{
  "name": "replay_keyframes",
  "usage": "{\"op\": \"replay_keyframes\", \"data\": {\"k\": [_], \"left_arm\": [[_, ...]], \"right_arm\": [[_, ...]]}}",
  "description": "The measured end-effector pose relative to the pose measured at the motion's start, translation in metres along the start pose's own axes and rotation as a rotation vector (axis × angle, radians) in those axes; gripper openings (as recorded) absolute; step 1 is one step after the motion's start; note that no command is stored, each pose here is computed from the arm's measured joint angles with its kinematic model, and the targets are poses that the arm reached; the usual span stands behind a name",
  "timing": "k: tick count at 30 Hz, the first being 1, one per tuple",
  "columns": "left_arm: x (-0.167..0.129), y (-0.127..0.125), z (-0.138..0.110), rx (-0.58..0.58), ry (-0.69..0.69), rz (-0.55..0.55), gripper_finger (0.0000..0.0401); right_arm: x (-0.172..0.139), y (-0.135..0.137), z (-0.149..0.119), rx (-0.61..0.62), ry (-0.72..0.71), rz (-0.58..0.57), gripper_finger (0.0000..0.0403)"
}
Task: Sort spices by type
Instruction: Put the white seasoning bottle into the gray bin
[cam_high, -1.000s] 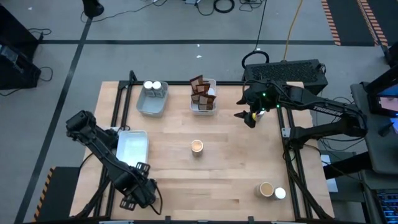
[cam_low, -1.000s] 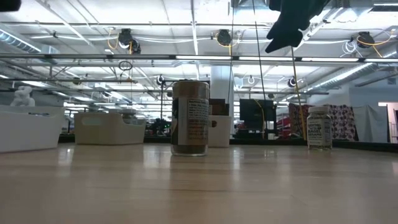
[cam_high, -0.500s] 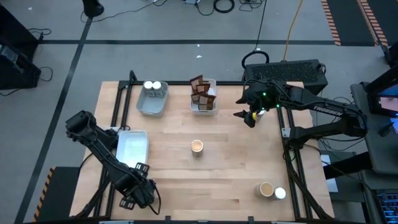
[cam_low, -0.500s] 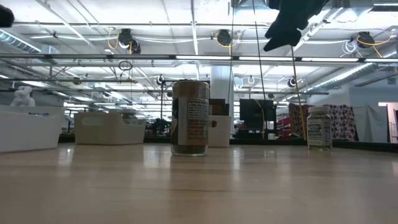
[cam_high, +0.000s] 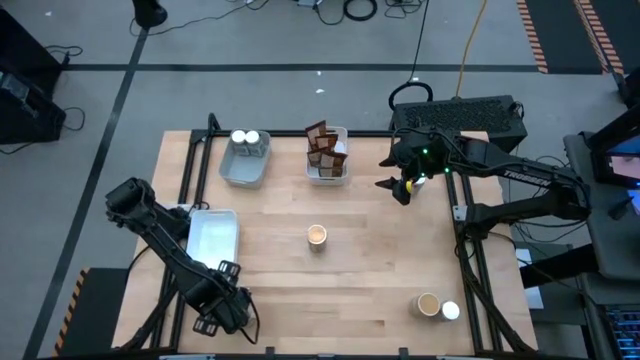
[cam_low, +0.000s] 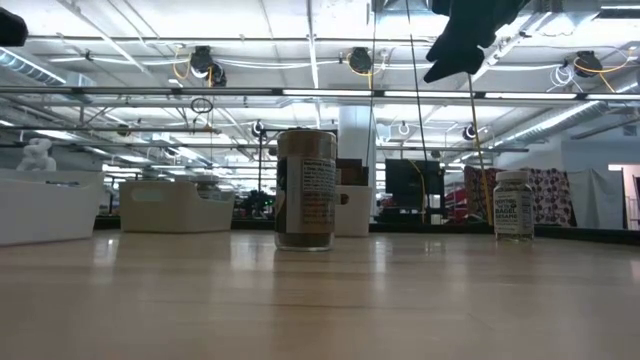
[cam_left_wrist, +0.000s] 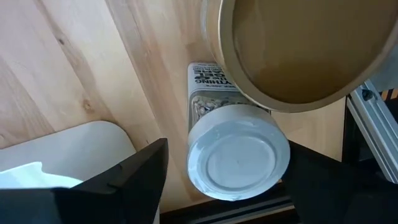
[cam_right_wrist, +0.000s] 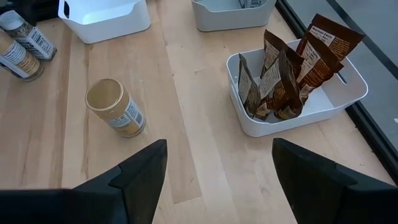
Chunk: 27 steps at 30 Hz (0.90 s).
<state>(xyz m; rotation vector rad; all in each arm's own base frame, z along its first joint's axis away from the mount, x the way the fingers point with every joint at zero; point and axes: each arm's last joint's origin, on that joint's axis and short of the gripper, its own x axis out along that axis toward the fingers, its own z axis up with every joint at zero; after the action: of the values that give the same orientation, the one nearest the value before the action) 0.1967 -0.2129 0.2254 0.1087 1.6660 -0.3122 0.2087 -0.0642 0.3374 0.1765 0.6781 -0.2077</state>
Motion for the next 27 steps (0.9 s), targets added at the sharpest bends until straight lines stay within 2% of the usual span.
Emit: {"op": "replay_keyframes", "data": {"k": [7, 14, 19, 27], "left_arm": [[0.000, 0.000, 0.000, 0.008, 0.000, -0.001, 0.0211], [-0.002, 0.001, -0.002, 0.000, 0.006, 0.002, 0.0211], [-0.019, 0.008, -0.014, -0.038, -0.006, 0.010, 0.0211], [-0.053, 0.033, -0.025, -0.126, -0.146, -0.002, 0.0211]], "right_arm": [[0.000, 0.000, 0.000, -0.008, 0.000, 0.000, 0.0272], [0.000, 0.000, 0.000, -0.021, 0.000, -0.002, 0.0272], [0.000, 0.000, 0.000, -0.031, -0.005, -0.002, 0.0272], [0.000, 0.000, 0.002, -0.032, -0.017, -0.002, 0.0272]]}}
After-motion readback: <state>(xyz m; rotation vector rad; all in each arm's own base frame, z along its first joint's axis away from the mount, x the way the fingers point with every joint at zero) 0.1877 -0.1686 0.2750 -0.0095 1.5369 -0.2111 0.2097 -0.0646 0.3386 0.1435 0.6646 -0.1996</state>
